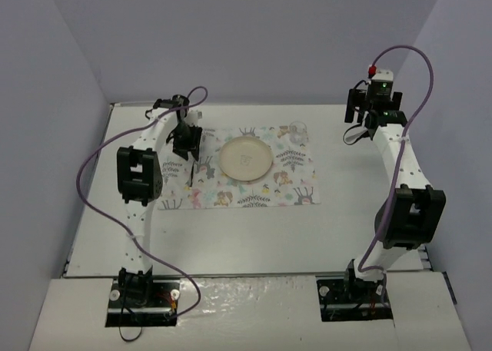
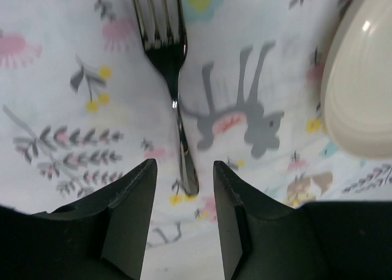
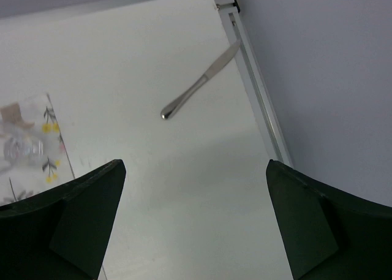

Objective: Set the dinner table for one person

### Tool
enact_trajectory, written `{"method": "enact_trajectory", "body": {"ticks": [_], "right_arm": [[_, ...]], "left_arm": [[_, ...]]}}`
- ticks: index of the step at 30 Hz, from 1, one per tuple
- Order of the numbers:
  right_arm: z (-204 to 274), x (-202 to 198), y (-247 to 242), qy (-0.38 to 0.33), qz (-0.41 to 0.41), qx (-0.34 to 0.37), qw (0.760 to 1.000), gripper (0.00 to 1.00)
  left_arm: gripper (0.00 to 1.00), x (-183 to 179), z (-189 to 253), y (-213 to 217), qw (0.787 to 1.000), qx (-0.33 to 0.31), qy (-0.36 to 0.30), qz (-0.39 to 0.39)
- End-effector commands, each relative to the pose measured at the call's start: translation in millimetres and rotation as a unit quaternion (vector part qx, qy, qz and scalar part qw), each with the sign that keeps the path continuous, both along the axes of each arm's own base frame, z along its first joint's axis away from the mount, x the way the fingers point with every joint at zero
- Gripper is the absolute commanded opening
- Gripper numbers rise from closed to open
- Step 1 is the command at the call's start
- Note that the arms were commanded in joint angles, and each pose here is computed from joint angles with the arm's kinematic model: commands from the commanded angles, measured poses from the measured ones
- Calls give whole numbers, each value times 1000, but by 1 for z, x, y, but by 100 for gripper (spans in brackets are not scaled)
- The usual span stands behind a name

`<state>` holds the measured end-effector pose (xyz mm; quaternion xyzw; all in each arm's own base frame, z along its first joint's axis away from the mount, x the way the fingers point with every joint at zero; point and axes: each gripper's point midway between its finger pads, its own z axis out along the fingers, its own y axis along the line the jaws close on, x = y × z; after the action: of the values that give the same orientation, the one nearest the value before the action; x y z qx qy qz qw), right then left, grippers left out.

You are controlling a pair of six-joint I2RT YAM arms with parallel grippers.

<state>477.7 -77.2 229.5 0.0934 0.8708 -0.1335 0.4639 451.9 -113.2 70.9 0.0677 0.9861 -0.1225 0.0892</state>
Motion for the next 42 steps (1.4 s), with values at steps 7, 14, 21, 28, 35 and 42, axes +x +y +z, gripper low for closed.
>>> {"method": "enact_trajectory", "body": {"ticks": [7, 14, 21, 28, 35, 42], "right_arm": [[-82, 92, -10, 38, -97, 96, 990, 94], [-115, 112, -35, 39, -136, 128, 982, 91], [-158, 99, -72, 56, -213, 161, 962, 93], [-201, 86, -77, 96, -233, 178, 951, 92], [-222, 92, -62, 117, -208, 206, 949, 91], [-233, 94, -60, 125, -211, 190, 951, 82]], "left_arm": [[49, -41, 94, 116, 987, 66, -146, 12], [57, -87, 118, 148, 985, 82, -153, 10], [58, -103, 133, 146, 983, 80, -168, 9], [58, -103, 132, 144, 984, 73, -162, 22], [58, -103, 137, 142, 982, 67, -171, 35], [58, -110, 140, 142, 982, 71, -171, 28]]}}
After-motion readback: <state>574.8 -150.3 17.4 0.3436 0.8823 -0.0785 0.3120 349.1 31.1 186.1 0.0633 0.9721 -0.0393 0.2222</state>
